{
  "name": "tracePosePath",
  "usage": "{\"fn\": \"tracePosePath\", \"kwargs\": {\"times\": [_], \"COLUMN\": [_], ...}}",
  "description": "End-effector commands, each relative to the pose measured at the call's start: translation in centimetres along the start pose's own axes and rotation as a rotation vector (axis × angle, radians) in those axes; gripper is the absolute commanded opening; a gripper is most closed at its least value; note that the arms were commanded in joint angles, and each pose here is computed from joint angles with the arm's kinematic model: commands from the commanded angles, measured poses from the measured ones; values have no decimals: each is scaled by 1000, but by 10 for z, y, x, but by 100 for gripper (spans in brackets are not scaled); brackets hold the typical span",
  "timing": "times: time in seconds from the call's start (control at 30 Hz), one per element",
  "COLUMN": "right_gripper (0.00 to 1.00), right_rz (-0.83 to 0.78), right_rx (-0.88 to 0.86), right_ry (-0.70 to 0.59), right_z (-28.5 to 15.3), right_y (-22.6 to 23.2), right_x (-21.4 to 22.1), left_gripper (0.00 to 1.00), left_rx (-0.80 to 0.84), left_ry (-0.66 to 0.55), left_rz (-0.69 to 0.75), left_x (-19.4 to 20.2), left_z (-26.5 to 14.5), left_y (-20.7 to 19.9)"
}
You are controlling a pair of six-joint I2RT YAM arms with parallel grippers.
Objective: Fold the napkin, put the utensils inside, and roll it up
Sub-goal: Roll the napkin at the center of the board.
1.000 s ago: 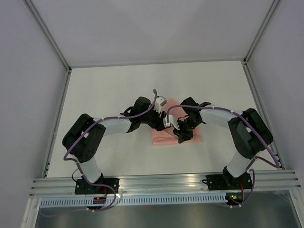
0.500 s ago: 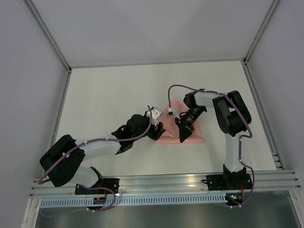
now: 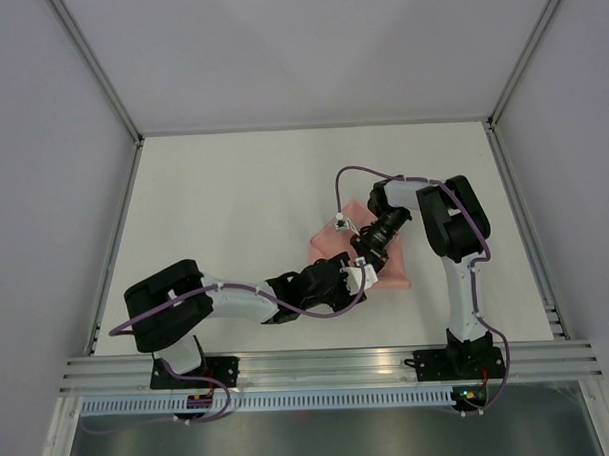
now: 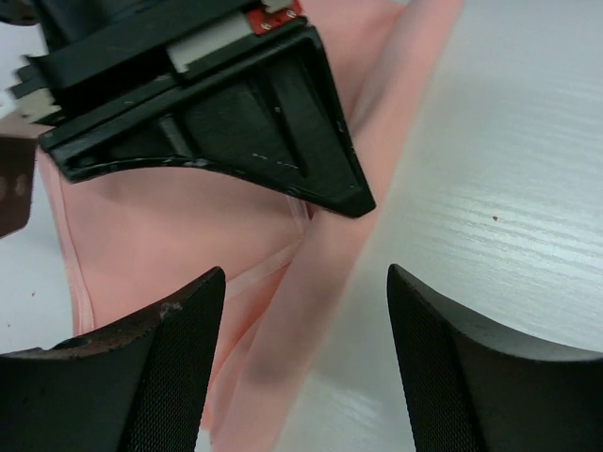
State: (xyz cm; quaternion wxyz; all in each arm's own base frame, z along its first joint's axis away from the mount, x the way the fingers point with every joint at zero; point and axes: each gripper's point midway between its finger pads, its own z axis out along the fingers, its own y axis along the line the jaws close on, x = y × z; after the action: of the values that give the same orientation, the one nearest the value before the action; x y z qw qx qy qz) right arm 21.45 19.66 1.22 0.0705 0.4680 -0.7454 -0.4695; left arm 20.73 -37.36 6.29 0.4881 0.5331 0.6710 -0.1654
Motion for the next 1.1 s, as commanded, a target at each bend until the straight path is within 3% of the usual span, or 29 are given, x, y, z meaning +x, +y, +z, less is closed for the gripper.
{"fn": "tracePosePath", "kwargs": {"times": [0.0, 0.43, 0.53, 0.73, 0.83, 0.87, 1.07], "right_gripper": [14, 13, 13, 14, 14, 14, 16], "right_rz": [-92, -71, -63, -57, -51, -48, -46], "right_rx": [92, 107, 108, 114, 117, 120, 128], "right_ry": [86, 95, 94, 94, 92, 90, 81], "right_z": [3, 3, 3, 3, 3, 3, 2], "right_y": [-46, -53, -54, -55, -56, -56, -55], "right_x": [16, 17, 17, 17, 17, 16, 14], "left_gripper": [75, 75, 70, 55, 40, 31, 5], "left_rx": [-15, -22, 6, 95, 129, 141, 196], "left_ry": [-8, 9, 25, 77, 106, 115, 152], "left_rz": [127, 137, 136, 98, 81, 75, 23], "left_x": [-12, 9, 16, 37, 47, 50, 60], "left_z": [12, 40, 41, 40, 38, 38, 37], "left_y": [1, -7, -13, -33, -40, -43, -46]}}
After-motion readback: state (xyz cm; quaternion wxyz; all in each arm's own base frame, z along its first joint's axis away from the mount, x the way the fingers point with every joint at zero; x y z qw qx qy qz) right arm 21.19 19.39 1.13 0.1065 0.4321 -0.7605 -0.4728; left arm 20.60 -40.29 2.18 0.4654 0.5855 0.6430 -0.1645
